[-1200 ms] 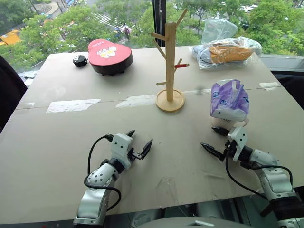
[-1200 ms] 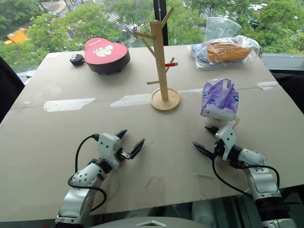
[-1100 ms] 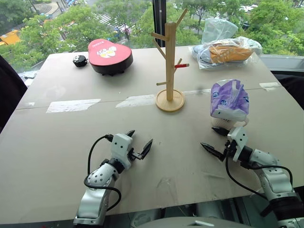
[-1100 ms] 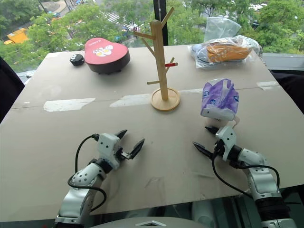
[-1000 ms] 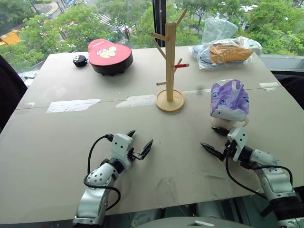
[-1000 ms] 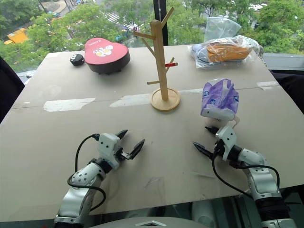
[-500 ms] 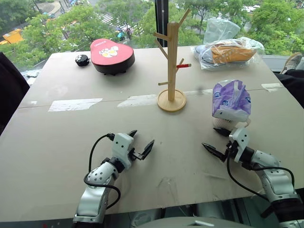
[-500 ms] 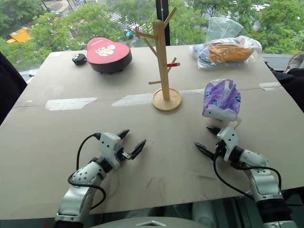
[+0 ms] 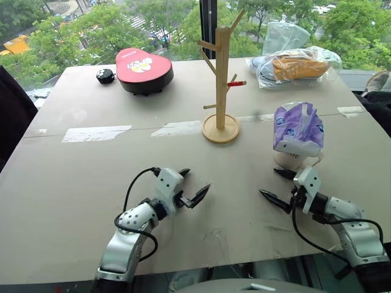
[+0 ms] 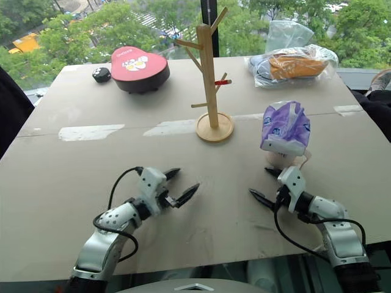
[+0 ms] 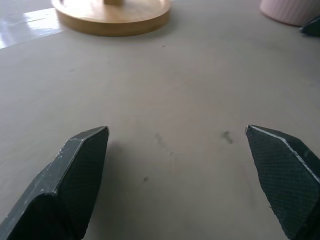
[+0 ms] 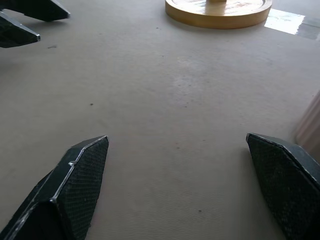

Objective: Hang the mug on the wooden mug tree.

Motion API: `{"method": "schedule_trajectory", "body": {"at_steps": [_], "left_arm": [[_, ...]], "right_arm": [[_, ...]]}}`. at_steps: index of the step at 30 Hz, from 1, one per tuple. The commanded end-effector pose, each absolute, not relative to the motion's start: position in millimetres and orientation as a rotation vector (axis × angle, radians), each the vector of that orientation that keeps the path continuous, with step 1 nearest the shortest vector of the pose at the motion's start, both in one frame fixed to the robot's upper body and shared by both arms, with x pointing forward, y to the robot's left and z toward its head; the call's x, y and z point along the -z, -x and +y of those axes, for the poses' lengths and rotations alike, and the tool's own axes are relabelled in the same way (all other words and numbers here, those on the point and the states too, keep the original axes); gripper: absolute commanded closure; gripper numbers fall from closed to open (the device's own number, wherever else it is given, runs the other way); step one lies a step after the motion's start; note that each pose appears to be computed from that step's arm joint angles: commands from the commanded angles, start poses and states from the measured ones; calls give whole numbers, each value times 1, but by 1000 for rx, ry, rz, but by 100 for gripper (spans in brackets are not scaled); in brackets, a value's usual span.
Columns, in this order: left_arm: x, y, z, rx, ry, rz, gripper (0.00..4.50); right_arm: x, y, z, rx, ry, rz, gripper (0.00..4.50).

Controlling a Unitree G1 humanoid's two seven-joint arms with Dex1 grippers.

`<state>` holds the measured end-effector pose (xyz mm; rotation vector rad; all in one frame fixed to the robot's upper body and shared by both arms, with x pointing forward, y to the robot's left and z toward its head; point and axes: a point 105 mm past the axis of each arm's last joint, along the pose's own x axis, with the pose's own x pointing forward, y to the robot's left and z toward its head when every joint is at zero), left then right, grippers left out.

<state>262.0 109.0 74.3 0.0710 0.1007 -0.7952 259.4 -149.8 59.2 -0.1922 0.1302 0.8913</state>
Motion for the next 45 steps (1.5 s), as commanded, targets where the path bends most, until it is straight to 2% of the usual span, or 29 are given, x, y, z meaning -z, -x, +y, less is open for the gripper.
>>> {"method": "schedule_trajectory", "body": {"at_steps": [1,10,16,19,22,25,27,40,43,45], "left_arm": [[-115,-260,90,931,-47,-13,0],[-149,-264,71,1131,-49,-107,0],[-173,-269,70,1182,-38,-199,0],[-177,-268,70,1201,-47,-210,0],[-179,-265,68,1228,-56,-218,0],[-181,-260,67,1264,-97,-219,0],[-182,-259,67,1268,-123,-219,0],[-184,-256,67,1251,-149,-221,0],[-183,-256,68,1247,-153,-220,0],[-183,-256,68,1245,-156,-219,0]], "right_arm": [[-81,-250,-136,-951,266,71,5],[-138,-237,-114,-944,389,-154,5],[-197,-243,-118,-756,526,-454,5],[-212,-246,-120,-675,546,-528,5],[-209,-253,-124,-621,603,-514,5],[-184,-264,-136,-591,633,-364,5],[-178,-268,-140,-594,647,-319,5],[-168,-290,-149,-526,747,-240,5],[-167,-291,-150,-517,782,-241,84],[-168,-292,-150,-505,777,-243,184]]}}
